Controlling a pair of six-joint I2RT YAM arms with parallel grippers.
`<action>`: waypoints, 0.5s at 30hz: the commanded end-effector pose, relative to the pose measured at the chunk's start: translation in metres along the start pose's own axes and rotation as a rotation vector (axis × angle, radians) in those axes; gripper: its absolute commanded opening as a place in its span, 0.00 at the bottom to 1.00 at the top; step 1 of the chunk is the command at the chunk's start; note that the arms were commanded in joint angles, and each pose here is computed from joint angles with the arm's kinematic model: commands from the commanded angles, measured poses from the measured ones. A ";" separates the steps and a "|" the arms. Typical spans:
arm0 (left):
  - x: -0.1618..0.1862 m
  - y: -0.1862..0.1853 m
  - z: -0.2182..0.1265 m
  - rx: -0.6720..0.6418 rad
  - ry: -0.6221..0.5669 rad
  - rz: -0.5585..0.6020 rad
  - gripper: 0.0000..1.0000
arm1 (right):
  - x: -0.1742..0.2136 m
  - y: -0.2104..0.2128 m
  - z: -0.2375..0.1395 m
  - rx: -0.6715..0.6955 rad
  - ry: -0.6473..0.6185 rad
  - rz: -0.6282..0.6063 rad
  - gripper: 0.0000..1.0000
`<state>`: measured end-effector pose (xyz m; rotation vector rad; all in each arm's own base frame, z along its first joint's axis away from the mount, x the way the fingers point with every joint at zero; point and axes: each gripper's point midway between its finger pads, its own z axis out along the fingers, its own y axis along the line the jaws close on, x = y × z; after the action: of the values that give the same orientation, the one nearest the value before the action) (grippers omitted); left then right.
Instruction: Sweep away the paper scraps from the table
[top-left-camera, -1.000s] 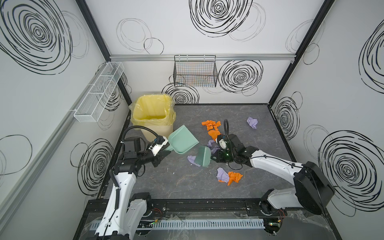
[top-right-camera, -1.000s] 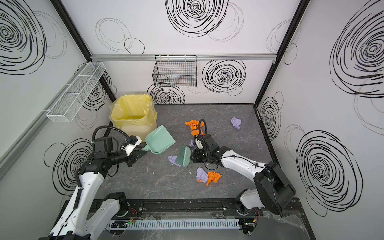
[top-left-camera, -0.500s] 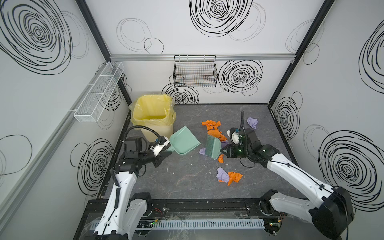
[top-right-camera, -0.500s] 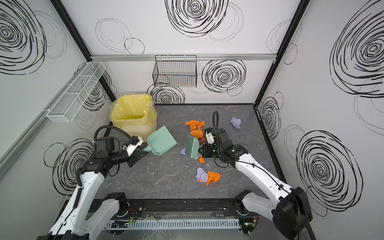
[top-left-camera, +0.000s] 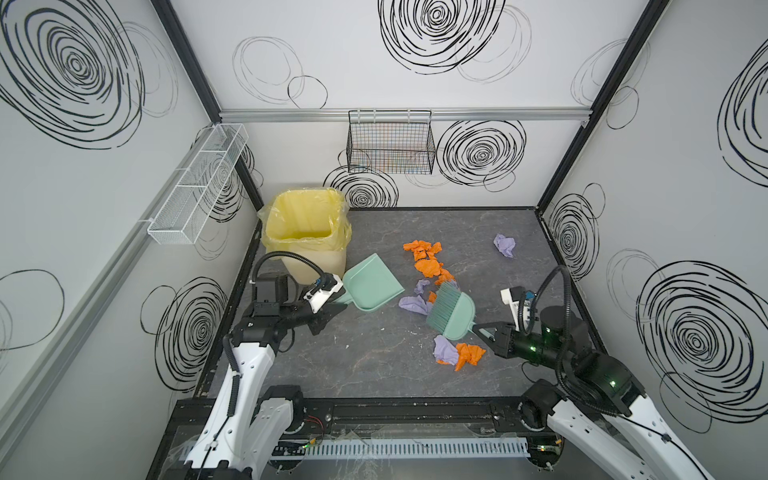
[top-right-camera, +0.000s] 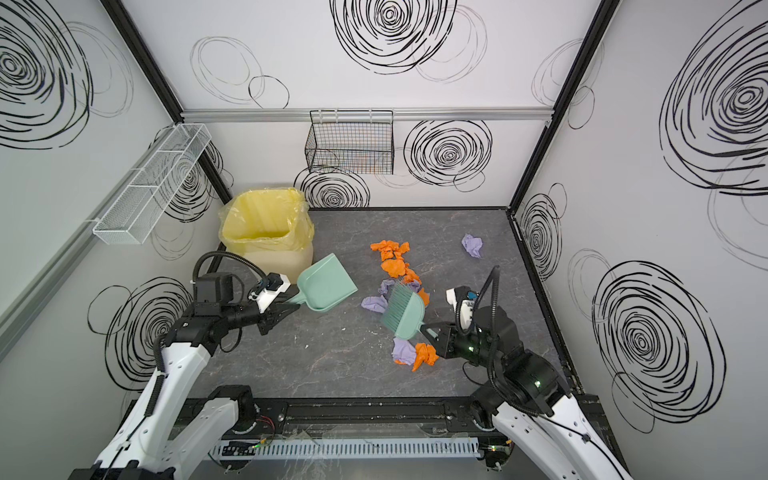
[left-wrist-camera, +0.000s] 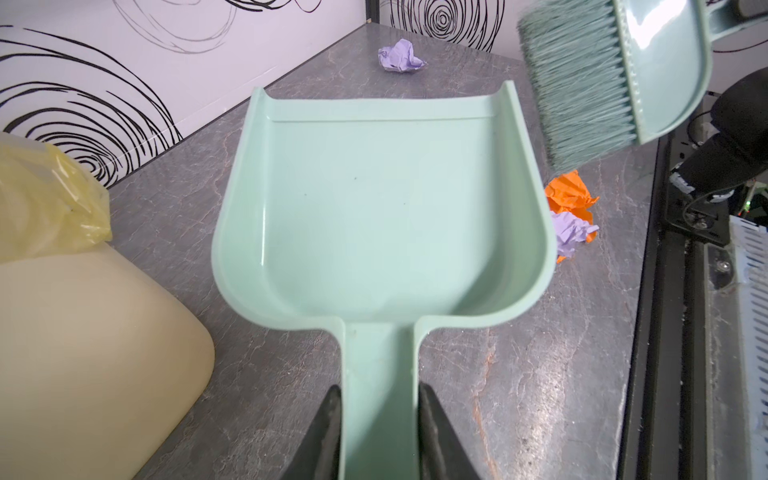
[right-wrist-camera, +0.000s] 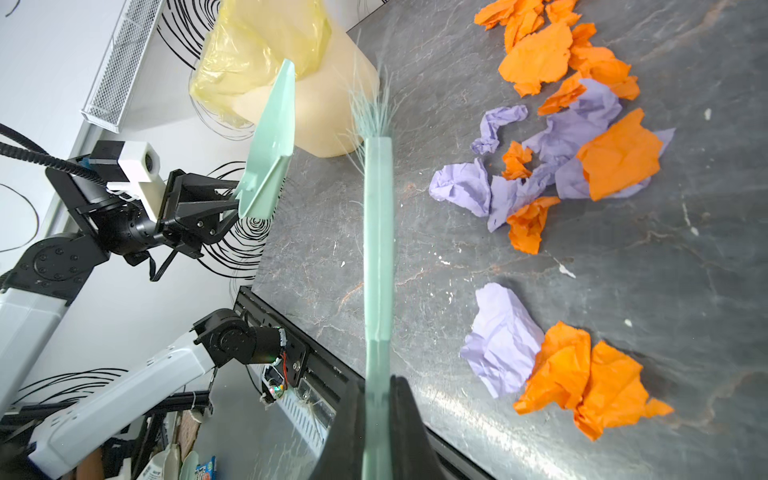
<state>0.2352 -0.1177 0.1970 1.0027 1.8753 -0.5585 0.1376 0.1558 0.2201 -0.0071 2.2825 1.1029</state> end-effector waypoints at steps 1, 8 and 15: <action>-0.003 0.001 0.005 -0.005 -0.009 0.026 0.00 | 0.024 -0.028 -0.006 0.086 0.032 0.117 0.00; -0.001 -0.001 0.009 -0.005 0.003 0.033 0.00 | 0.046 -0.049 -0.027 0.172 0.058 0.153 0.00; 0.000 -0.003 0.013 0.005 0.014 0.038 0.00 | 0.053 -0.067 -0.049 0.317 0.087 0.164 0.00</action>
<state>0.2358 -0.1260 0.1878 1.0404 1.8932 -0.5391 0.0936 0.1072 0.1687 0.2276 2.5062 0.9286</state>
